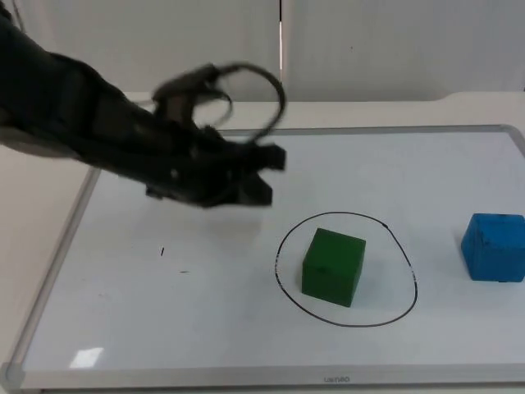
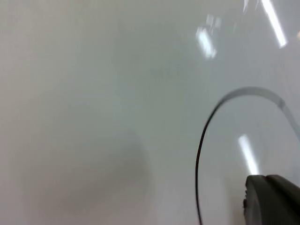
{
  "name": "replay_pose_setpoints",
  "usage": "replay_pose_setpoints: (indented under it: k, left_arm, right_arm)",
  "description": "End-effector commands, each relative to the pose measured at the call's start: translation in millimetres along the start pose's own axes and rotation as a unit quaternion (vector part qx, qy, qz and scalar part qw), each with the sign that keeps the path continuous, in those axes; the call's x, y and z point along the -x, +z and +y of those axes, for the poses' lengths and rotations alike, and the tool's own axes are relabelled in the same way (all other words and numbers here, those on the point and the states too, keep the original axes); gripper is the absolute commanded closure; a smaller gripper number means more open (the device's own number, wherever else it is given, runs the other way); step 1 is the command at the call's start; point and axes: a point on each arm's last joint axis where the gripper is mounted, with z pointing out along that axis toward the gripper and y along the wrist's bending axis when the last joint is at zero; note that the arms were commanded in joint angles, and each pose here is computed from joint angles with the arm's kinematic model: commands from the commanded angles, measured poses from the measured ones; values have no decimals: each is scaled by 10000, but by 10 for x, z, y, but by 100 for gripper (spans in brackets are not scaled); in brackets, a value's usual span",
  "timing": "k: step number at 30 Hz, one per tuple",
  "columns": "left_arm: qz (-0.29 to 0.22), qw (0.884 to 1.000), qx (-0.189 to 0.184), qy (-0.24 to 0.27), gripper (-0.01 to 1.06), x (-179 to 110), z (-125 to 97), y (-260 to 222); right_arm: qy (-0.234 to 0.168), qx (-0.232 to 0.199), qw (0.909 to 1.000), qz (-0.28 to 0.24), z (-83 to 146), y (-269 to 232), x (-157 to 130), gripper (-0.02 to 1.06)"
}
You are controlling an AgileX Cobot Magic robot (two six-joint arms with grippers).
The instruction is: Push the two cubes into the marked area.
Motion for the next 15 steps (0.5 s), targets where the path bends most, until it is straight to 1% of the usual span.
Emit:
replay_pose_setpoints:
  k: [1, 2, 3, 6, 7, 13, 14, 15]
  left_arm:
    - [-462, 9981, -400, 9, 105, 244, -72, -277]
    - [-462, 9981, -400, 9, 105, 244, -72, -277]
    - [-591, 9973, -444, 27, 105, 303, -91, -368]
    - [-941, 9933, -524, 408, 105, 452, -287, -653]
    - [-941, 9933, -524, 408, 105, 452, -287, -653]
    - [-1444, 9818, -655, 1046, 105, 603, -687, -1203]
    - [-1444, 9818, -655, 1046, 105, 603, -687, -1203]
    - [-1502, 9800, -663, 1125, 105, 612, -750, -1300]
  right_arm:
    - [-8, -31, 10000, -25, -4, 2, -3, -1]
    - [-8, -31, 10000, -25, -4, 2, -3, -1]
    - [-8, -31, 10000, -25, -4, 2, -3, -1]
    - [-8, -31, 10000, -25, -4, 2, -3, -1]
    - [-8, -31, 10000, -25, -4, 2, -3, -1]
    - [-8, -31, 10000, -25, -4, 2, -3, -1]
    - [-8, -31, 10000, -25, -4, 2, -3, -1]
    - [-8, -31, 10000, -25, -4, 2, -3, -1]
